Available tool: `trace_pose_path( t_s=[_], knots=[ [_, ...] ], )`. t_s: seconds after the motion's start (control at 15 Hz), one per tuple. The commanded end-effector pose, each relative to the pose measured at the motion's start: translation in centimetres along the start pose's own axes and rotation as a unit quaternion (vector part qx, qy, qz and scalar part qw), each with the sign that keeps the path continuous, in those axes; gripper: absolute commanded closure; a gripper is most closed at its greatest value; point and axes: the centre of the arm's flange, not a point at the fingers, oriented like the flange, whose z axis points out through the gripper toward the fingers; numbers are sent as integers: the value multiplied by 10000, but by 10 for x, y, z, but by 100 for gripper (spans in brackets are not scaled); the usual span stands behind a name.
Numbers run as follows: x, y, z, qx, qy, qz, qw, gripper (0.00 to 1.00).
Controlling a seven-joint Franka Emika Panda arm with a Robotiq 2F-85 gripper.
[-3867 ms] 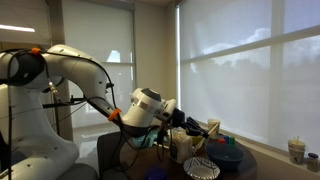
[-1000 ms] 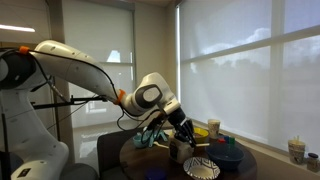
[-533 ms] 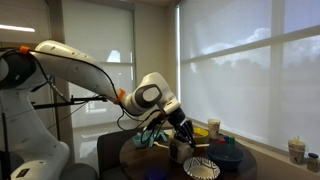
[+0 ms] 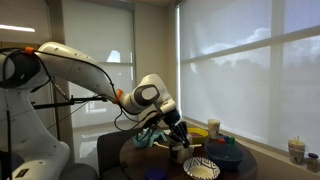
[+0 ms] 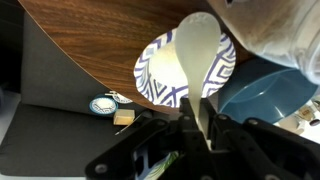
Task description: Take a spoonful of some contents of the jar into the white bowl
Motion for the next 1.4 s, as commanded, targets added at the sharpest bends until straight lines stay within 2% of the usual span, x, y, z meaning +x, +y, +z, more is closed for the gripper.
trace_pose_path(
  t_s=[0.0,0.33,0.6,0.67,1.0,1.07,1.33],
  knots=[
    [-30,2,-13,-436,-315,37,9985,97],
    [-74,-3,-7,-695,-1052,34,9920,97],
    [-106,-8,-5,-868,-1393,-61,9864,97],
    [-92,-6,-2,-810,-1198,-111,9894,87],
    [-103,-7,-2,-837,-1285,-167,9880,87],
    [-103,-7,-2,-837,-1286,-167,9880,97],
    [-131,-13,10,-659,-1864,-342,9797,97]
  ],
)
